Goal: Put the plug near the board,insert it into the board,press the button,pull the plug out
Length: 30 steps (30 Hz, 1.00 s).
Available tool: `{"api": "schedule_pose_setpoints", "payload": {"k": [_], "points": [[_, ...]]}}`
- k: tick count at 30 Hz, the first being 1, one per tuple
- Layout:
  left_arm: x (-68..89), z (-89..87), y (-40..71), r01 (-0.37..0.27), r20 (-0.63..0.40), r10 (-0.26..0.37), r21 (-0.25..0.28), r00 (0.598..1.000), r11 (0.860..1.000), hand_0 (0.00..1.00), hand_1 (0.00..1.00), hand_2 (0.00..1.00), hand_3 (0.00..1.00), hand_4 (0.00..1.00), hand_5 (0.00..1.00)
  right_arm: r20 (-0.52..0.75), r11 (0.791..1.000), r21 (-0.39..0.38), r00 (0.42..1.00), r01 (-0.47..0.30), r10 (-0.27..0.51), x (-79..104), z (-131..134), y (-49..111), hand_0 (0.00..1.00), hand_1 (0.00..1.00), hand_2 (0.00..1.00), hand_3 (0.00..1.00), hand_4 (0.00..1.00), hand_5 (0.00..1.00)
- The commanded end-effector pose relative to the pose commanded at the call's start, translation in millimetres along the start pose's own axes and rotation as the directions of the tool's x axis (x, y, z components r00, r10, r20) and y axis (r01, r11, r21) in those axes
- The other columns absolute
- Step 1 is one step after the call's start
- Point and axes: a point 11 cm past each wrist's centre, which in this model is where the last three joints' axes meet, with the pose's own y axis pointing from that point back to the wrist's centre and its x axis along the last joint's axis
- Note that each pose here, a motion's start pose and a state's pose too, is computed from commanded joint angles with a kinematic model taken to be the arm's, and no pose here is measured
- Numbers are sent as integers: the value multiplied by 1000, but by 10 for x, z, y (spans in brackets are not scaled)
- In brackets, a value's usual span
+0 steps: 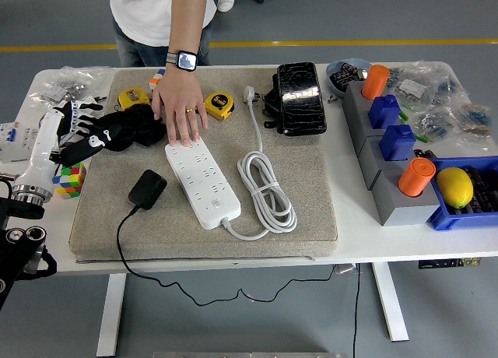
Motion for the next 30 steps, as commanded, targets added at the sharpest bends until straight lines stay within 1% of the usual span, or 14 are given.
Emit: {"api": "schedule_pose_setpoints", "payload": {"k": [1, 2, 7, 8, 13, 14, 15, 24, 30], "points": [[4, -2, -1, -1, 1, 1, 1, 1000, 1000, 146, 158, 265, 586, 889, 331, 0, 1000, 0, 1000, 0, 0, -1, 1, 0, 550, 636, 581, 516, 880, 412], [7, -7, -2, -1, 4, 1, 3, 1000, 1000, 158, 138, 251, 583, 858, 305, -1, 1000, -2, 1000, 0, 0, 1, 5, 0, 550, 636, 581, 517, 880, 413], [26, -20, -19, -5, 8, 5, 15, 1000, 1000, 158, 138, 251, 583, 858, 305, 1, 1000, -3, 1000, 0, 0, -4, 5, -2, 550, 636, 581, 517, 880, 413], [33, -25, -21, -7, 8, 7, 18, 1000, 1000, 210, 186, 304, 588, 841, 290, 2, 1000, -3, 1000, 0, 0, -6, 6, -2, 550, 637, 581, 516, 879, 414], [78, -42, -31, -12, 14, 11, 32, 1000, 999, 210, 186, 304, 588, 841, 290, 7, 1000, -4, 1000, 3, -3, -22, 16, -1, 550, 637, 581, 516, 879, 414], [86, -42, -32, -13, 14, 12, 33, 1000, 999, 215, 216, 333, 589, 839, 286, 6, 1000, -6, 1000, 4, -4, -24, 24, 0, 550, 636, 581, 516, 877, 414], [93, -43, -31, -14, 14, 14, 34, 1000, 999, 215, 216, 333, 589, 839, 286, 6, 1000, -7, 1000, 4, -4, -24, 32, 0, 550, 636, 581, 516, 877, 414], [187, -95, 11, -35, 12, 34, 55, 999, 998, 217, 220, 344, 590, 836, 285, 18, 1000, -10, 1000, 0, 1, -14, 57, 3, 550, 636, 581, 515, 876, 413], [185, -124, 32, -32, 13, 31, 67, 999, 997, 216, 229, 352, 590, 836, 285, 41, 1000, -10, 999, -19, 20, 57, 66, 4, 550, 636, 584, 516, 875, 412]]}}
